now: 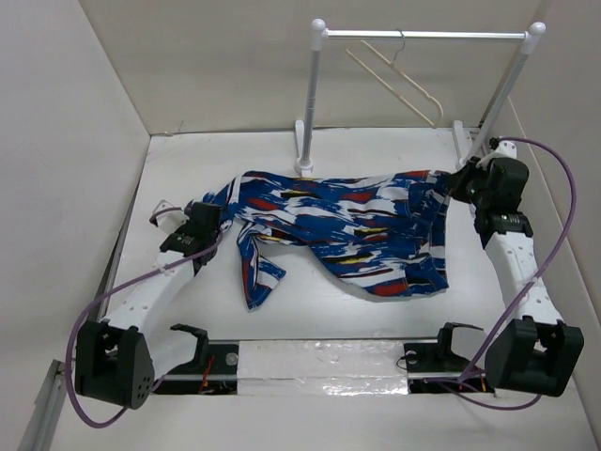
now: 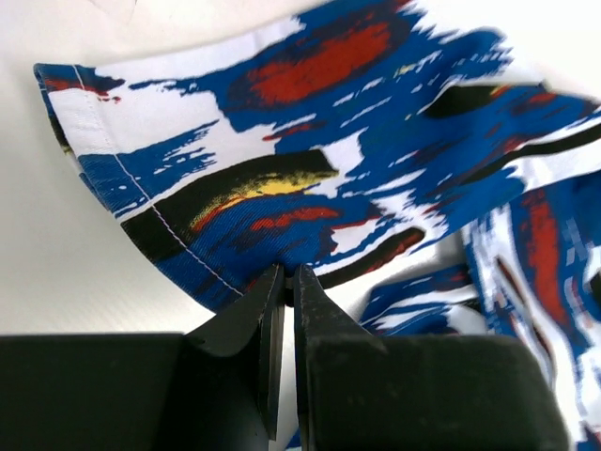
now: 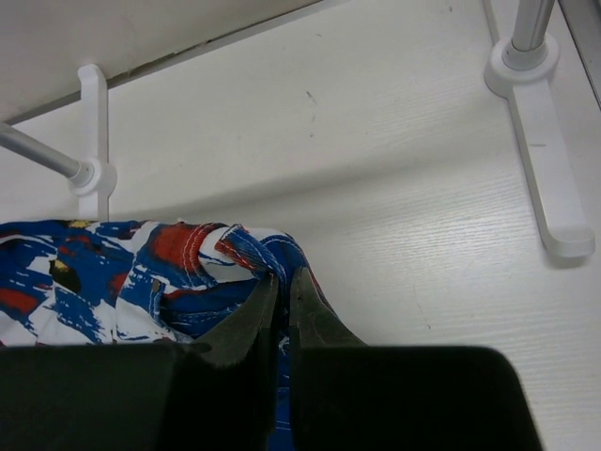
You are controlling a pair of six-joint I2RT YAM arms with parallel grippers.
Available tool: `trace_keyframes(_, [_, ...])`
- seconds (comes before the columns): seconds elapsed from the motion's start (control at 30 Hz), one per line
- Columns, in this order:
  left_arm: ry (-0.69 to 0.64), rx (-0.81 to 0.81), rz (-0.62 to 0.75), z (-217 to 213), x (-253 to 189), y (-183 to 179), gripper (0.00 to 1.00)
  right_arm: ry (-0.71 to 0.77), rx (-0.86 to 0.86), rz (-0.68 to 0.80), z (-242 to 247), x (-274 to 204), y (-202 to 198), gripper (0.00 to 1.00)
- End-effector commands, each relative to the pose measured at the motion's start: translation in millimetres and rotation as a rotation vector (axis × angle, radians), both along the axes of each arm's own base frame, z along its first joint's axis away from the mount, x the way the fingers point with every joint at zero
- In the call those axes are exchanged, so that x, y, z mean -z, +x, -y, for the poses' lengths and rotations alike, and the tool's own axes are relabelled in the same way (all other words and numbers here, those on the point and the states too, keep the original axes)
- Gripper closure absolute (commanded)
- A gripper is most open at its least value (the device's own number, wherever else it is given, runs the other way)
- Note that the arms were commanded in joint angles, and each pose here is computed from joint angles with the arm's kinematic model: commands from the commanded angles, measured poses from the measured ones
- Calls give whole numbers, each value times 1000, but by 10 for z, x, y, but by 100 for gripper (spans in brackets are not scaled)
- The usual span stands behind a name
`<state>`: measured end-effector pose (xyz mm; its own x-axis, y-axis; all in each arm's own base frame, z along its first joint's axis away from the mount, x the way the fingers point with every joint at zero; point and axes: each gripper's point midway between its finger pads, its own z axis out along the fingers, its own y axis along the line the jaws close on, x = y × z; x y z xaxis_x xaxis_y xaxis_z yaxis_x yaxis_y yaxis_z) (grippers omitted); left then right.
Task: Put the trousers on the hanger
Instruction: Flatten out the trousers at the center of the board.
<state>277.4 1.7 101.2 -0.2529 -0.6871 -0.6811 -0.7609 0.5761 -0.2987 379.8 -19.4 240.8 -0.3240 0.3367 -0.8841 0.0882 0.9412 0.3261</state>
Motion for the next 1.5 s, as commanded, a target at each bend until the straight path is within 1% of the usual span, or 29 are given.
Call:
trace_keyframes(0.0, [10,26,-53,-10,11,-129,100,-14,2,142,27,-387,32,100])
trace_keyframes(0.07, [24,2,72,-85,-343,-91,100,-16,11,147,36,-435,-1,100])
trace_keyframes(0.2, [59,-87,359,-358,-1503,80,100,-31,100,172,214,-548,-91,100])
trace_keyframes(0.3, [97,-186,439,-688,-2016,234,100,-15,157,153,407,-519,-38,100])
trace_keyframes(0.47, [84,-220,390,-1125,-1940,844,100,9,242,84,663,-251,165,100])
trace_keyframes(0.5, [84,-218,402,-1164,-2040,963,100,8,247,94,683,-299,207,100])
trace_keyframes(0.57, [99,-184,290,-1200,-1736,1302,100,10,257,70,718,-251,273,100])
trace_keyframes(0.6, [99,-176,308,-1210,-1877,1458,100,6,274,71,758,-255,300,100])
trace_keyframes(0.63, [91,-166,233,-1224,-1597,1649,100,8,282,79,779,-303,339,100])
trace_keyframes(0.7, [88,-159,224,-1242,-1581,1864,100,4,305,48,846,-218,421,100])
trace_keyframes(0.73, [92,-171,172,-1282,-1346,1980,100,-12,332,52,915,-266,456,100])
trace_keyframes(0.8, [109,-156,170,-1278,-1312,2158,100,-25,359,13,974,-132,551,100])
trace_keyframes(0.87, [116,-145,103,-1304,-1003,2313,100,-35,364,-1,1015,-108,636,100])
trace_keyframes(0.9, [131,-117,97,-1269,-1059,2400,95,-43,375,-13,1024,-64,674,100])
trace_keyframes(0.97, [136,-70,46,-1167,-903,2485,78,-45,380,-44,1060,69,763,100])
trace_keyframes(1.0, [155,-35,31,-1120,-892,2490,56,-47,383,-32,1076,3,805,100])
trace_keyframes(1.03, [170,-23,53,-1044,-1022,2449,45,-48,379,-38,1080,18,834,98])
trace_keyframes(1.07, [173,8,86,-856,-1116,2444,41,-47,358,-33,1010,-22,860,82])
trace_keyframes(1.1, [162,34,51,-734,-914,2304,33,-47,335,-16,918,-105,889,72])
trace_keyframes(1.13, [132,49,123,-585,-1164,2172,32,-53,320,-5,852,-154,888,60])
trace_keyframes(1.17, [110,91,149,-309,-1205,2061,32,-59,305,26,776,-298,839,40])
trace_keyframes(1.2, [95,122,115,-152,-884,1839,32,-61,281,41,645,-358,809,33])
trace_keyframes(1.23, [88,154,202,4,-1147,1632,32,-59,261,37,552,-303,740,27])
trace_keyframes(1.27, [80,175,224,152,-1128,1482,32,-60,240,86,454,-481,626,21])
trace_keyframes(1.3, [68,244,240,446,-1067,1328,32,-60,215,119,357,-542,574,21])
trace_keyframes(1.33, [40,302,220,562,-877,1012,33,-63,174,102,182,-376,482,21])
trace_keyframes(1.4, [-12,344,182,733,-643,693,34,-67,128,167,-15,-538,272,30])
trace_keyframes(1.43, [-45,394,147,850,-458,443,34,-66,65,169,-245,-502,201,40])
trace_keyframes(1.47, [-65,414,127,904,-375,319,35,-63,20,140,-386,-321,109,75])
